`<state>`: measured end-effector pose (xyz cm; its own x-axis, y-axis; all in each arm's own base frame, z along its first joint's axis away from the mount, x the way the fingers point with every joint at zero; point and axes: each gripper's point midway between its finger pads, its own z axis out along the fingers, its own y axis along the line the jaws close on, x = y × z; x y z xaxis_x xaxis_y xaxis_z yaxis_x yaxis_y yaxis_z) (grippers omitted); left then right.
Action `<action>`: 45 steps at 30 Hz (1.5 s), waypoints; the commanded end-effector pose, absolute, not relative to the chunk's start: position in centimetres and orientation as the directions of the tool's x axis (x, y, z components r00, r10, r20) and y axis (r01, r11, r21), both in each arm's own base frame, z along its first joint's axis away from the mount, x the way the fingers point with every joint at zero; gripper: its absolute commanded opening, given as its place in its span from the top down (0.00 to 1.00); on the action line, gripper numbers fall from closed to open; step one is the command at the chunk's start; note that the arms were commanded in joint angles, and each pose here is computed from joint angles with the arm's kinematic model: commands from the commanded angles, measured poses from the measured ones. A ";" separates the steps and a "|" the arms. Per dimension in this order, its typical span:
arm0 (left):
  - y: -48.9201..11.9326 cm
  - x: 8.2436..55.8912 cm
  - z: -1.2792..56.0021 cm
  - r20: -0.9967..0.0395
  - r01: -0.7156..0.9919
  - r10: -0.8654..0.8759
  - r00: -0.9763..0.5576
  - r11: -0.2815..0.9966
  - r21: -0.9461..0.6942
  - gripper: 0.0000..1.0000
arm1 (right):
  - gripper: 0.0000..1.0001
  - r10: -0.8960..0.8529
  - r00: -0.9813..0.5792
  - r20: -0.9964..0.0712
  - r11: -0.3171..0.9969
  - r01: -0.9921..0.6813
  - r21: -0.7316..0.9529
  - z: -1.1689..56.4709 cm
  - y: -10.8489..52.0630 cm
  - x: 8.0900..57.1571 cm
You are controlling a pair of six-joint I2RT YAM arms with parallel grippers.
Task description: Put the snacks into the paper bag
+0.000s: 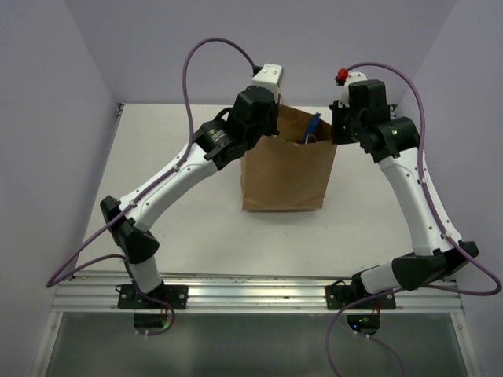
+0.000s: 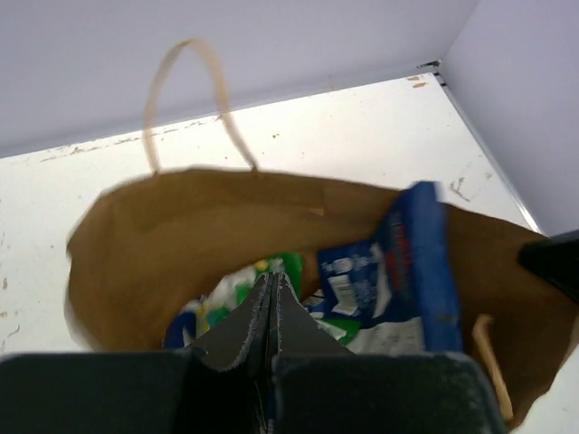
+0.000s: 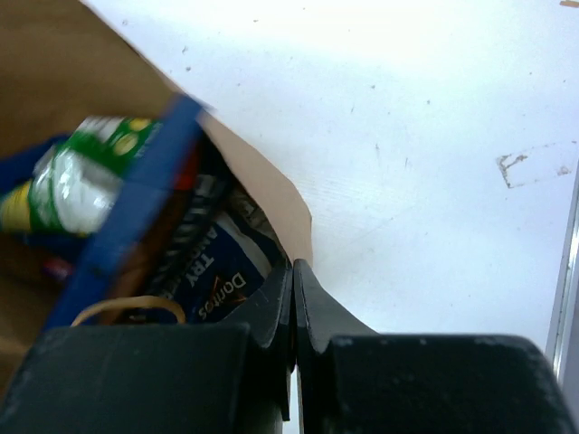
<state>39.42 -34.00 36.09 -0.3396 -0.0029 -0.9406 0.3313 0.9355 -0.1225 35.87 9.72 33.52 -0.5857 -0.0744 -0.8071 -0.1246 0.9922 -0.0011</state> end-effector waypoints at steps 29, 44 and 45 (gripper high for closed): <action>-22.4 30.0 37.4 -0.923 0.079 -0.121 -0.367 0.984 -0.160 1.00 | 1.00 -0.148 -0.553 -0.820 0.954 -0.299 0.030 33.1 16.7 30.5; -21.5 31.6 45.2 -0.986 0.108 -0.103 -0.134 0.987 -0.118 0.07 | 0.65 -0.174 -0.433 -0.884 0.974 0.058 -0.220 37.7 9.3 33.0; -20.9 31.8 45.9 -0.991 0.086 -0.075 -0.108 0.993 -0.084 0.01 | 0.62 -0.185 -0.392 -0.901 0.963 0.108 -0.245 39.3 8.3 33.1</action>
<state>31.22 -22.40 40.26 -0.2680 -0.0421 -0.9625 0.1220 0.9895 -0.0773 32.49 12.31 33.37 -0.5382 -0.1936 -0.8203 -0.1012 0.9811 -0.1652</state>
